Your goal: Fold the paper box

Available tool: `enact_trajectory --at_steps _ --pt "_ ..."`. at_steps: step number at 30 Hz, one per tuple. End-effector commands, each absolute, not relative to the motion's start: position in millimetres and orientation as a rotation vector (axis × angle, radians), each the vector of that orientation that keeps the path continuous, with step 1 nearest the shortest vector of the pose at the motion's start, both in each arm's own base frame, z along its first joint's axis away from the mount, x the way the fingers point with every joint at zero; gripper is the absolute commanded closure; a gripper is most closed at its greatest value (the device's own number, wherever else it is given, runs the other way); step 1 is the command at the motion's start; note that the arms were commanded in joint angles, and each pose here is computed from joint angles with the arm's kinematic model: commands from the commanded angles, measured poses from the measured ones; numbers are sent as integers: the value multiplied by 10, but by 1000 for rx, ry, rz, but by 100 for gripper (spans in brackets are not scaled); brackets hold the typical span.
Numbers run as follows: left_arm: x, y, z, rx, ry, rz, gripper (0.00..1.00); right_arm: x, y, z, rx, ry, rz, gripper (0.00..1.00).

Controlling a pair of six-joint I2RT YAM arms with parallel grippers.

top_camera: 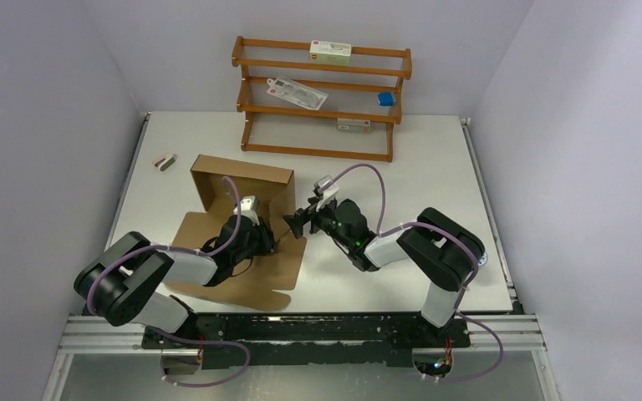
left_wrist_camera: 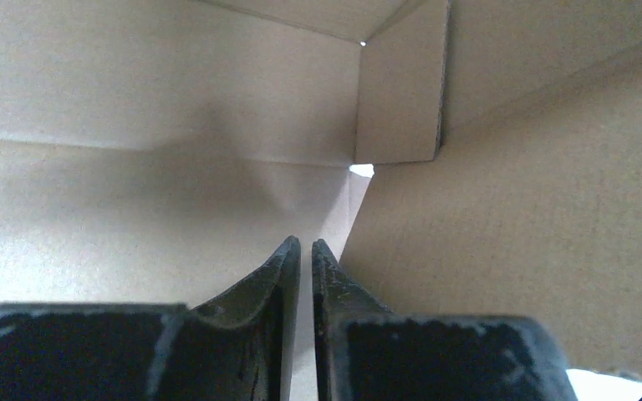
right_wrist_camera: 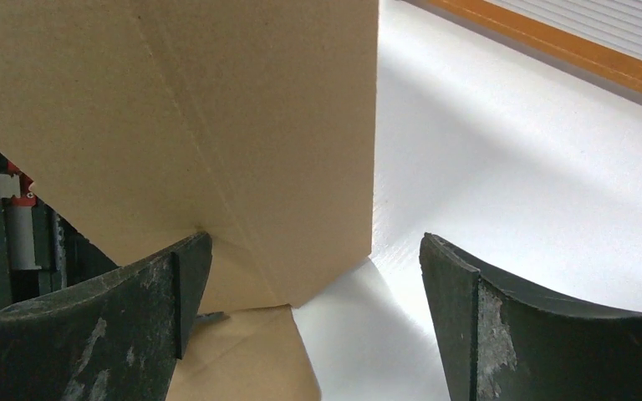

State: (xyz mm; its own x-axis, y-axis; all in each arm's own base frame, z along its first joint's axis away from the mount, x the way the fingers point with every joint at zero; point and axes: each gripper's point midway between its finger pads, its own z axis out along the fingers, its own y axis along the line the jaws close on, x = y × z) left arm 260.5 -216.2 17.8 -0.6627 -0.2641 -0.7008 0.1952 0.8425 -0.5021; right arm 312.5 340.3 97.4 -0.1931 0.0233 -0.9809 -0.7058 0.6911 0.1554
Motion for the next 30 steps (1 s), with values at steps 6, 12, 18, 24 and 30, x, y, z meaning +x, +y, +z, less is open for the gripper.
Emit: enact_trajectory --at_steps 6,12,18,24,30 --pt "2173 -2397 -31 8 2303 -819 87 2975 3434 946 -607 1598 761 0" --pt "2148 -2404 -72 0 2300 -793 88 2743 3576 842 -738 1580 878 0" --pt "2100 -2384 -100 -10 2289 -796 90 2990 3473 853 -576 1613 793 0" --pt "2047 -2386 -108 -11 2292 -787 91 3176 3437 884 -521 1612 713 2" --pt "2019 -2399 -107 -2 2292 -779 91 3188 3488 832 -518 1623 729 9"
